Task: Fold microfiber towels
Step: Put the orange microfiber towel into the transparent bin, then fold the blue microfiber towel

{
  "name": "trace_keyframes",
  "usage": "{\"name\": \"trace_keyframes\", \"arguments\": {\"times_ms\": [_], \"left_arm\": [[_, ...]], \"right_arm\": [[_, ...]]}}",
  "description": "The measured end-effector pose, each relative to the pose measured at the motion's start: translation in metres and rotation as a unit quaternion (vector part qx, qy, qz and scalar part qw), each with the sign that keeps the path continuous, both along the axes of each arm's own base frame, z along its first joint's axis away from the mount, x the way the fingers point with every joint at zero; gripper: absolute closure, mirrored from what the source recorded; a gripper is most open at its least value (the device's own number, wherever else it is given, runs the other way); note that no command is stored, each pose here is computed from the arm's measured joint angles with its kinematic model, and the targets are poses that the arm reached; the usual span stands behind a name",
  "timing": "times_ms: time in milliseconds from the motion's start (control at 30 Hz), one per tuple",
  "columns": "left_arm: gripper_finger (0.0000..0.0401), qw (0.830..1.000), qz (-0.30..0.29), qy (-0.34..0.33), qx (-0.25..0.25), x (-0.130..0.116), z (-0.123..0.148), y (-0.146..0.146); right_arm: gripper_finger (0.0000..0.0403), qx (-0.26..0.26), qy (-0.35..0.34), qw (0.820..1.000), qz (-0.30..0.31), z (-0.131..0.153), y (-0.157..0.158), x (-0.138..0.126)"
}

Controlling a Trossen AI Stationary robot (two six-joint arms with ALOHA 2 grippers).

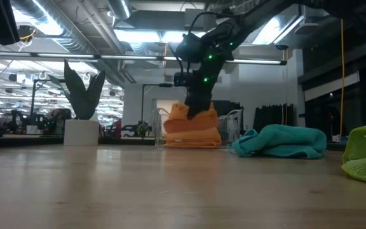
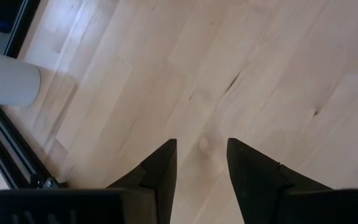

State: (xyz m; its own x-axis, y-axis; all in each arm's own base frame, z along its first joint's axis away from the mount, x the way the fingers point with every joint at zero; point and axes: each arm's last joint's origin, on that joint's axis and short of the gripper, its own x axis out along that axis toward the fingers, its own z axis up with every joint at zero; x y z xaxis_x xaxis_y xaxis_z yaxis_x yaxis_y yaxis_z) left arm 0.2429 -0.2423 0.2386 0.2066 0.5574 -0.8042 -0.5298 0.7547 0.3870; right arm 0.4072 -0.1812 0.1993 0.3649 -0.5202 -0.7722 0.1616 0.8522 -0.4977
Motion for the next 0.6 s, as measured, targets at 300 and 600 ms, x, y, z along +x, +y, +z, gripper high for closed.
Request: {"name": "trace_keyframes", "arguments": {"times_ms": [300, 600], "left_arm": [[0.0268, 1.000, 0.000, 0.000, 0.000, 0.000, 0.000, 0.000], [0.0268, 1.000, 0.000, 0.000, 0.000, 0.000, 0.000, 0.000]], "right_arm": [[0.0154, 0.016, -0.017, 1.000, -0.006, 0.013, 0.022, 0.004], [0.0089, 0.035, 0.030, 0.999, -0.010, 0.080, 0.066, 0.007]]}}
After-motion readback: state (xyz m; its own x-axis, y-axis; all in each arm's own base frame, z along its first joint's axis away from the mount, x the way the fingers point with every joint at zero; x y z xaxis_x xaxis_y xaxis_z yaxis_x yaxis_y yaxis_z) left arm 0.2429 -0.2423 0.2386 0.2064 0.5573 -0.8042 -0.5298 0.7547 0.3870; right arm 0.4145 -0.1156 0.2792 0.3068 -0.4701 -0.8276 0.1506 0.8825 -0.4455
